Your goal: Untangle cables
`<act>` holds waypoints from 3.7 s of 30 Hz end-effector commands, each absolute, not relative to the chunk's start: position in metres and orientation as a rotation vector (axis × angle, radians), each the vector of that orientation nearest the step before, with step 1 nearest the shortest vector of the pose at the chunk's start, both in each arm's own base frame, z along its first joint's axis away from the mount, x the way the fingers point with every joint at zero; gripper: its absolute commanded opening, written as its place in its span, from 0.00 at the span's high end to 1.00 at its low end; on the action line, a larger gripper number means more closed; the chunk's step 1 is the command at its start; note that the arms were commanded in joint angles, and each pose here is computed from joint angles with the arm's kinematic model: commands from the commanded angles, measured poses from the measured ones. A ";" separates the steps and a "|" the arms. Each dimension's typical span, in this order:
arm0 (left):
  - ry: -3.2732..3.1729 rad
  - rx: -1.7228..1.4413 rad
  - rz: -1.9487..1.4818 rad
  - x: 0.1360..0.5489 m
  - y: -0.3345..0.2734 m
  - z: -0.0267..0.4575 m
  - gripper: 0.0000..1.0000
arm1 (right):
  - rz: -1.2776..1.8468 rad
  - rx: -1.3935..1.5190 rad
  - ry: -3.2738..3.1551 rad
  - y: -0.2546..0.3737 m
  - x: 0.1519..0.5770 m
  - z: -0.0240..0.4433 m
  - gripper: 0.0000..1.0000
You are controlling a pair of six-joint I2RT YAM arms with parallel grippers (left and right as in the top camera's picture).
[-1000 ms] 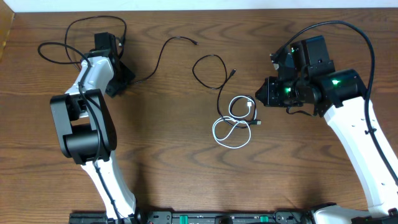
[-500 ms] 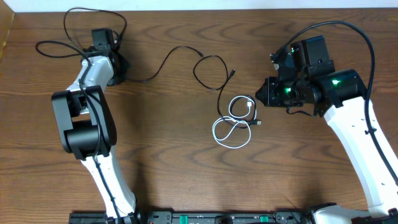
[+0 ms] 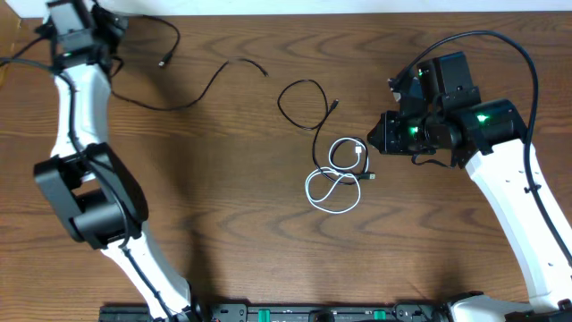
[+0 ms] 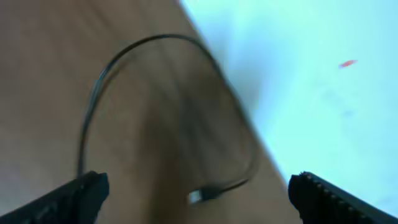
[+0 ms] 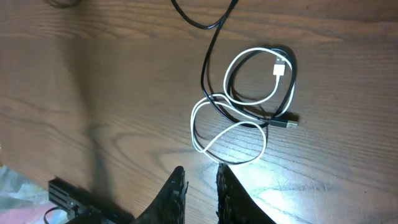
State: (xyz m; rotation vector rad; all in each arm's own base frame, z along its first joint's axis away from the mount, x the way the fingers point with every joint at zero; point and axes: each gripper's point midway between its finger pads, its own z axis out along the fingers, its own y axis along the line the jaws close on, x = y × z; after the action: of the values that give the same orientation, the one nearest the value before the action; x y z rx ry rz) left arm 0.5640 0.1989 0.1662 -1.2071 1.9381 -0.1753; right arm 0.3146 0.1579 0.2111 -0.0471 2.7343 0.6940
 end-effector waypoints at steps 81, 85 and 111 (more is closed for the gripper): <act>2.183 -0.856 -0.467 0.617 0.079 0.082 0.03 | 0.692 -0.052 2.725 0.158 0.312 0.214 0.86; 2.265 -0.809 -0.407 0.599 0.089 0.082 0.02 | 0.692 -0.052 2.725 0.158 0.312 0.214 0.86; 2.813 -0.248 -0.751 0.451 -0.096 0.146 0.01 | 0.480 0.004 2.731 0.135 0.324 0.202 0.01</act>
State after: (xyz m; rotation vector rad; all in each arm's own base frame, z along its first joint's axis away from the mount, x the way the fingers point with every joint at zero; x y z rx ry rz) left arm 0.4681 -0.0514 0.1500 -0.5095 2.7355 -0.7394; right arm 0.3235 0.1372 0.2041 0.0081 2.7318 0.5120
